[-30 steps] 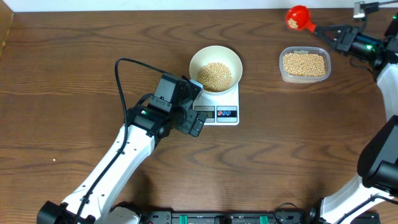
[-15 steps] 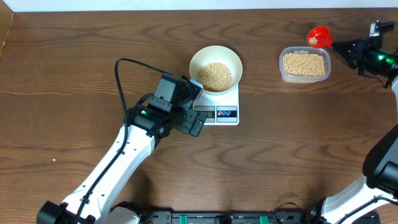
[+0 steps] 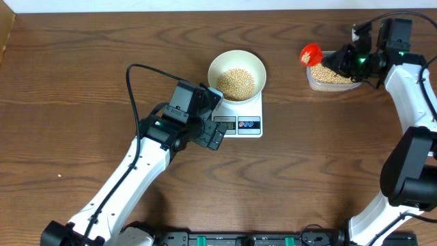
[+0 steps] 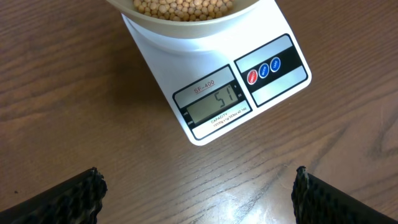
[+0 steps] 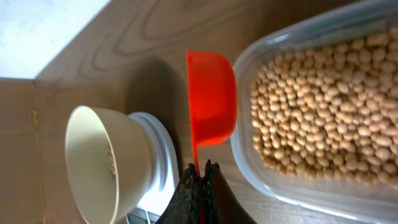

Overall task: Scoop item into bowl and weigh 50g on scale
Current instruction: 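Dip the red scoop into the soybean tub with the right gripper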

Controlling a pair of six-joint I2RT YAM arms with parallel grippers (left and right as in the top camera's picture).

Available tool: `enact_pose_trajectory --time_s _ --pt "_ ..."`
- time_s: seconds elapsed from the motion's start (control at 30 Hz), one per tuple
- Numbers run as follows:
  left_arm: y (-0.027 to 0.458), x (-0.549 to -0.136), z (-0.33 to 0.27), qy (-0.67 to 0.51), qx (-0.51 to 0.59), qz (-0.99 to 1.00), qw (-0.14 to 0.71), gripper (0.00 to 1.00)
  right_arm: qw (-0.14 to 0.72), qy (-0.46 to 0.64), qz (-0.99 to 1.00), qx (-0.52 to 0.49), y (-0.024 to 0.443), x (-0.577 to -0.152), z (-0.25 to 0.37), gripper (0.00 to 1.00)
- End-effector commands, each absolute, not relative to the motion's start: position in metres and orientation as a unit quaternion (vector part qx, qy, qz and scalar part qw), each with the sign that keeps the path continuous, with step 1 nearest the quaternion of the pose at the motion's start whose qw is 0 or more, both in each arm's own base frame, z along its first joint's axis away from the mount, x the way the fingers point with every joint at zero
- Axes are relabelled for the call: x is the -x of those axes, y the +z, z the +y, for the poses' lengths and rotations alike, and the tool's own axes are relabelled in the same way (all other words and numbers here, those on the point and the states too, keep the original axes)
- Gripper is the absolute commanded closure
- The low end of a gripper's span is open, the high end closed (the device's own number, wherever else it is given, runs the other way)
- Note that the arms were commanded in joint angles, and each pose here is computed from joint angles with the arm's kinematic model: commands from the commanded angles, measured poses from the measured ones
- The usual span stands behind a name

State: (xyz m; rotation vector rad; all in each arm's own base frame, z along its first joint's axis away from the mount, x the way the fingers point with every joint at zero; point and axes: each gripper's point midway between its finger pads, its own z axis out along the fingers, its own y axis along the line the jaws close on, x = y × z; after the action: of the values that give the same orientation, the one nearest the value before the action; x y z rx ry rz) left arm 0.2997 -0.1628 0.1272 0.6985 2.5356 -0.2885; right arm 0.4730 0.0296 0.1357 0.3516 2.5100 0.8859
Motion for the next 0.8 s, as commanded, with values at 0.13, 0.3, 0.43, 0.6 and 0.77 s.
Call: enact_pose_trajectory --time_s 0.13,0.3,0.43,0.6,0.77 --pt "0.129 -0.302 -0.163 -0.102 -0.262 0.927 0.248 0.02 0.243 0.342 0.903 -0.095 0.151 -0.468 0.024 0.99" --pt "0.129 -0.302 -0.163 -0.102 -0.262 0.927 0.248 0.02 0.265 0.343 0.897 -0.087 0.165 -0.465 0.008 0.99" --pt "0.129 -0.302 -0.163 -0.102 -0.262 0.927 0.248 0.02 0.284 0.309 0.904 -0.077 0.177 -0.458 -0.006 0.99" --pt "0.129 -0.302 -0.163 -0.102 -0.262 0.927 0.248 0.02 0.278 0.21 0.934 -0.075 0.179 -0.438 -0.025 0.99" --pt "0.129 -0.302 -0.163 -0.102 -0.262 0.927 0.248 0.02 0.276 0.109 0.953 -0.057 0.18 -0.428 -0.037 0.99"
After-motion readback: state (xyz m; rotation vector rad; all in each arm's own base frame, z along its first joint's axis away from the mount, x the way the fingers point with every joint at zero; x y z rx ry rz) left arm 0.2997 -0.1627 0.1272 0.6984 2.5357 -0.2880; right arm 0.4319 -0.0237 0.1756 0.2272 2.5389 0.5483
